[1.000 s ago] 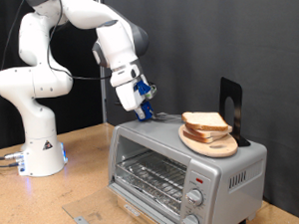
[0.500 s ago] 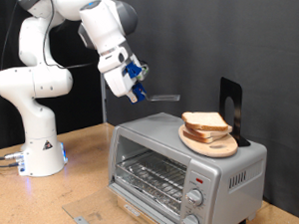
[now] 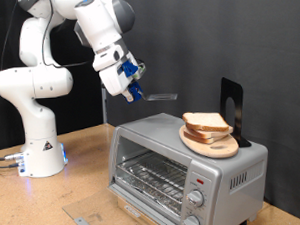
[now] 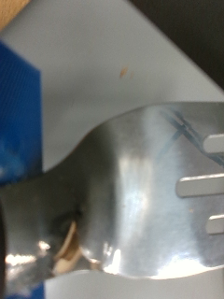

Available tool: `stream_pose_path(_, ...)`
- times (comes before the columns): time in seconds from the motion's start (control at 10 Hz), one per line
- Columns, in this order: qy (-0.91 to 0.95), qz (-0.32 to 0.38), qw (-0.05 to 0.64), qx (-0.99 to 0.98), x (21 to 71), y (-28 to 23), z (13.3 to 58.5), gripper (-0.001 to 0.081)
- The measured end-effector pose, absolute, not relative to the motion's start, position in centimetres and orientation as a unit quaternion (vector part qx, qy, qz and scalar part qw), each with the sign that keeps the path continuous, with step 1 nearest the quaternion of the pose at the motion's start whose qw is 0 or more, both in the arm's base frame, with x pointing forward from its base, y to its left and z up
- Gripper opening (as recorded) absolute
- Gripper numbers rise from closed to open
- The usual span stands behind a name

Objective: Make a piece of toast with the oven

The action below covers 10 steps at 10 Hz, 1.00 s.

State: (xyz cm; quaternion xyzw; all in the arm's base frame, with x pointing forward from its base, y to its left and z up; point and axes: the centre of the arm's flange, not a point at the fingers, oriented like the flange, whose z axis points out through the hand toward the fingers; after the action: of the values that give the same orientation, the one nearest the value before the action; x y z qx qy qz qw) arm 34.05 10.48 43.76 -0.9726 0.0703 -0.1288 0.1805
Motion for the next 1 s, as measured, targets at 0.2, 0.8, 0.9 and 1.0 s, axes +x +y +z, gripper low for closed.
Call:
stream_pose_path(0.2,0.077,-0.135,0.165,-0.974,34.7,7.1,43.7,0.0485)
stream_pose_path(0.8,0.081,-0.137,0.152,-0.975,36.4,-1.5,42.4,0.0485)
stream_pose_path(0.9,0.086,-0.129,0.156,-0.976,36.7,-2.2,42.1,0.0485)
stream_pose_path(1.0,0.086,-0.120,0.162,-0.976,37.1,-2.4,41.9,0.0485)
